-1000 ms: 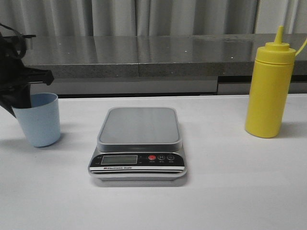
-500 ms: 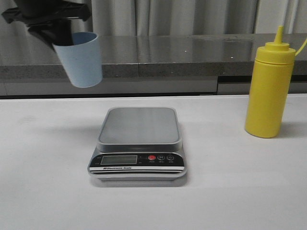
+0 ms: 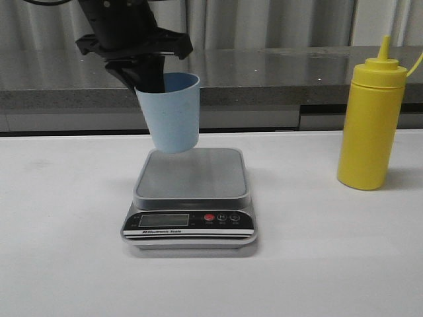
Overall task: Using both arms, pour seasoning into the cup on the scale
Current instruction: 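Carry the blue cup with the left gripper onto the scale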
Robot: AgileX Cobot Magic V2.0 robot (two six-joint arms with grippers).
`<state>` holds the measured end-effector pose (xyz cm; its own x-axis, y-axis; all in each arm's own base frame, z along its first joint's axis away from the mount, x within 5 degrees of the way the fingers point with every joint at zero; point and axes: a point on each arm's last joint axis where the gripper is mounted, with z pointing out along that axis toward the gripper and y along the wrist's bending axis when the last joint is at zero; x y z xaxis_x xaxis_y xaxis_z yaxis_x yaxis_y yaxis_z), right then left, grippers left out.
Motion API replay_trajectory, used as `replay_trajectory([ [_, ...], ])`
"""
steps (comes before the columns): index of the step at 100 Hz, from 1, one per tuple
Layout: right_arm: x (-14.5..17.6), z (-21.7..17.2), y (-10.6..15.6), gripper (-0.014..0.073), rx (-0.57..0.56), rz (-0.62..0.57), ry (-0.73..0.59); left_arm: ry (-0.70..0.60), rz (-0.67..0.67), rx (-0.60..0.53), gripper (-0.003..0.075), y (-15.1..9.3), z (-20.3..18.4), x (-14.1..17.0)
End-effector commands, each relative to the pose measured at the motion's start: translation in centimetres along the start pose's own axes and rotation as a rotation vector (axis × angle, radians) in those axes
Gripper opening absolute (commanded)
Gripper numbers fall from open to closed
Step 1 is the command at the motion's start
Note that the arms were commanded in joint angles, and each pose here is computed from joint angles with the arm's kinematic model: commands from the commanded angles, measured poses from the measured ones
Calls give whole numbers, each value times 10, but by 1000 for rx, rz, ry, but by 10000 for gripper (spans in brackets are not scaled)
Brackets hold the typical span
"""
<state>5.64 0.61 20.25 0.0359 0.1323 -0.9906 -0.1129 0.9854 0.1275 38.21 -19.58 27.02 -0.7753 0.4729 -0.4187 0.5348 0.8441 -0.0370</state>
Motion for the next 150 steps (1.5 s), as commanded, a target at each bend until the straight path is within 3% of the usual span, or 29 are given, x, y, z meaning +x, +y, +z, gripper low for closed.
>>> replay_trajectory([
  [1,-15,-3,2,-67,-10,-10,-120,-102,-2,29,-20,-10,-27,-11],
  [42,-15,-3,2,-67,-10,-10,-120,-39,4,49,12,-17,-1,-9],
  [49,-15,-3,2,-67,-10,-10,-120,-39,4,49,80,-17,-1,-9],
  [69,-15,-3,2,-67,-10,-10,-120,-40,-1,54,377,-18,-1,-9],
  [78,-15,-3,2,-67,-10,-10,-120,-42,-6,56,426,-18,-2,-9],
  [100,-15,-3,2,-67,-10,-10,-120,-146,-7,50,416,-19,-33,-14],
  [119,-15,-3,2,-67,-10,-10,-120,-294,0,41,337,-23,-87,-15],
  [150,-15,-3,2,-67,-10,-10,-120,-489,-62,-16,13,-5,-158,10],
])
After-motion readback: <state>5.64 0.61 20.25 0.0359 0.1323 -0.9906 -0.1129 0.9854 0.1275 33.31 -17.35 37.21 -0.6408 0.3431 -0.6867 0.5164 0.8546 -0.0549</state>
